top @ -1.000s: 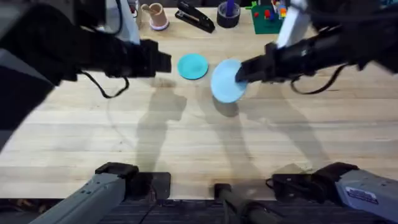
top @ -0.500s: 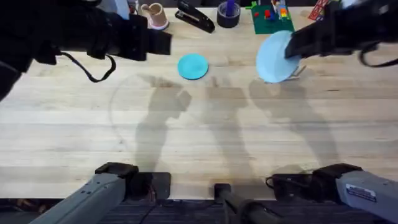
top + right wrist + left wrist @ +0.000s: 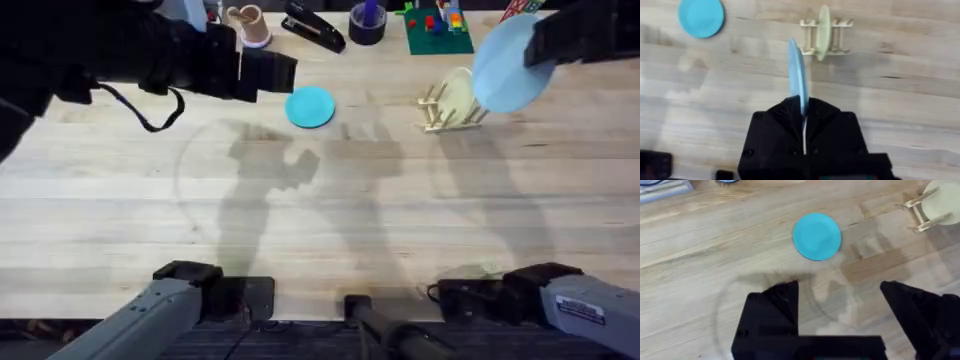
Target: Pick up the plates from the table one by one and place each into a slot on the dish rack.
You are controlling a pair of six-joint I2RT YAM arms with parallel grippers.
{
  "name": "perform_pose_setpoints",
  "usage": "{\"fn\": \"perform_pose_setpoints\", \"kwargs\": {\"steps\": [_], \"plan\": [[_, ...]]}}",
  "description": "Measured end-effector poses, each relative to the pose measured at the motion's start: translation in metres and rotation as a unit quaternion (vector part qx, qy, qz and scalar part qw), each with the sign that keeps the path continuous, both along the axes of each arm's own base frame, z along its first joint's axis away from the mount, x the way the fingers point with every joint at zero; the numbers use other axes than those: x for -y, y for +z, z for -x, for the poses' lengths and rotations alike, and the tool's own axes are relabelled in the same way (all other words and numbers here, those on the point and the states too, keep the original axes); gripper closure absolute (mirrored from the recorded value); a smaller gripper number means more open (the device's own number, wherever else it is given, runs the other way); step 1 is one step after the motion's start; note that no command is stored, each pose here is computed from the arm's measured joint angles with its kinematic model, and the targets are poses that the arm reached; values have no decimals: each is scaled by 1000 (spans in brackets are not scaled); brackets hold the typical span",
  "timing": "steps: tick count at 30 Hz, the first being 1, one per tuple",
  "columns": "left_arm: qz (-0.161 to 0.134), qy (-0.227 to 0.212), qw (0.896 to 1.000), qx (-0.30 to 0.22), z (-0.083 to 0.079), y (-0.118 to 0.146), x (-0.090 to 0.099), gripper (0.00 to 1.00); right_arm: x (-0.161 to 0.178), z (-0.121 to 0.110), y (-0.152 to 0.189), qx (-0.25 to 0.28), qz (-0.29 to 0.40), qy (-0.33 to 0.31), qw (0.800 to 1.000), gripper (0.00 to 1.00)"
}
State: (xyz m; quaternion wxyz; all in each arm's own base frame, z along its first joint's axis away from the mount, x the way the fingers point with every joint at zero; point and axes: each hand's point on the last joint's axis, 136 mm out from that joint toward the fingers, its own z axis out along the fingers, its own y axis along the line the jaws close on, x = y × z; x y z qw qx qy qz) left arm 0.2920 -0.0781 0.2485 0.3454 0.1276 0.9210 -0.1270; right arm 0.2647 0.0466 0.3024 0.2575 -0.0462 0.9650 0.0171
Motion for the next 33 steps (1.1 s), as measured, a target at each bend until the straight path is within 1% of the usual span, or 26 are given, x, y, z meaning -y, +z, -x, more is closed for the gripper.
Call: {"fn": "perform_pose_setpoints", "kwargs": {"steps": [7, 12, 17, 23, 33], "plan": [[-2, 1, 1000, 0, 0, 0, -1, 7, 20, 1, 23, 29, 44, -18, 998, 970], [-3, 2, 1000, 1, 0, 0, -1, 5, 30, -7, 33, 42, 62, -29, 997, 970], [-3, 2, 1000, 1, 0, 0, -1, 5, 39, -19, 22, 21, 73, -45, 996, 970], [-3, 2, 1000, 1, 0, 0, -1, 5, 40, -37, 11, 9, 75, -50, 996, 970], [-3, 2, 1000, 1, 0, 0, -1, 6, 38, -50, -9, -25, 83, -45, 995, 972]]}}
